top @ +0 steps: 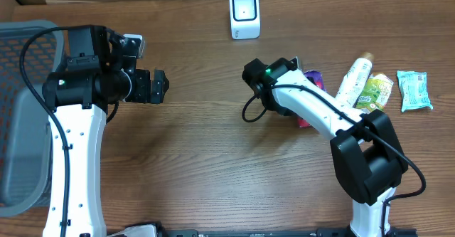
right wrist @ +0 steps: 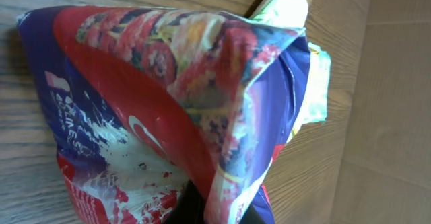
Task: Scan the item barcode
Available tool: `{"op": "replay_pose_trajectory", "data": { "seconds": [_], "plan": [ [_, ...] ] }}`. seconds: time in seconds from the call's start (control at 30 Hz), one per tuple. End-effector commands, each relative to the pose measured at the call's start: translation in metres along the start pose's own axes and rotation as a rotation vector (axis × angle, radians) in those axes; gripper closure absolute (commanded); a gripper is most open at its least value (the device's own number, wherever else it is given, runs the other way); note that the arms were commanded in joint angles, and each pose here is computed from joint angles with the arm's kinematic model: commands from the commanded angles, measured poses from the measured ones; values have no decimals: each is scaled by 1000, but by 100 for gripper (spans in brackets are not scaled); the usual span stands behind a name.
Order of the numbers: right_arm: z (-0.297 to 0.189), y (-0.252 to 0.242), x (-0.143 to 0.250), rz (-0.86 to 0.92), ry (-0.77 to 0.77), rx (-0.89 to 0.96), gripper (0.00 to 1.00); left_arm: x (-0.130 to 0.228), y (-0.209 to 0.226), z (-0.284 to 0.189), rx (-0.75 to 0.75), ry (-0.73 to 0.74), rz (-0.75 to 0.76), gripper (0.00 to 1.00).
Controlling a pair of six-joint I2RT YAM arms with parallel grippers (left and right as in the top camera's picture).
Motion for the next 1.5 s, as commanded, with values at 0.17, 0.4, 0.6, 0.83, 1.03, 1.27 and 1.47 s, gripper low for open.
{"op": "replay_pose_trajectory", "data": {
  "seconds": [0.17, 0.4, 0.6, 0.83, 1.03, 1.27, 1.47],
  "plan": [
    [-22, 31, -6, -76, -71, -213, 95, -1, -3, 0, 11, -4, 25, 0],
    [-47, 67, 1, -136, -73, -460, 54, -1, -3, 0, 11, -4, 25, 0],
    [-66, 90, 9, -193, -71, -626, 29, -1, -3, 0, 11, -4, 25, 0],
    [-115, 90, 1, -275, -209, -867, 15, -1, -3, 0, 11, -4, 25, 0],
    [-144, 24, -12, -130, -365, -905, 4, -1, -3, 0, 11, -4, 25, 0],
    [-88, -64, -15, 170, -258, -973, 0, -1, -3, 0, 11, -4, 25, 1],
    [-15, -80, 1, 433, 6, -1163, 0, -1, -3, 0, 11, -4, 25, 0]
  ]
}}
Point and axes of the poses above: each gripper's point midway between its finger pads, its own z axis out along the fingers, its own y axis along the line the jaws close on, x = y × z, the point moved 9 cm from there along -z, back along the fingers, and after that the axes turned 12 degrees about -z, right-handed, at the moved point
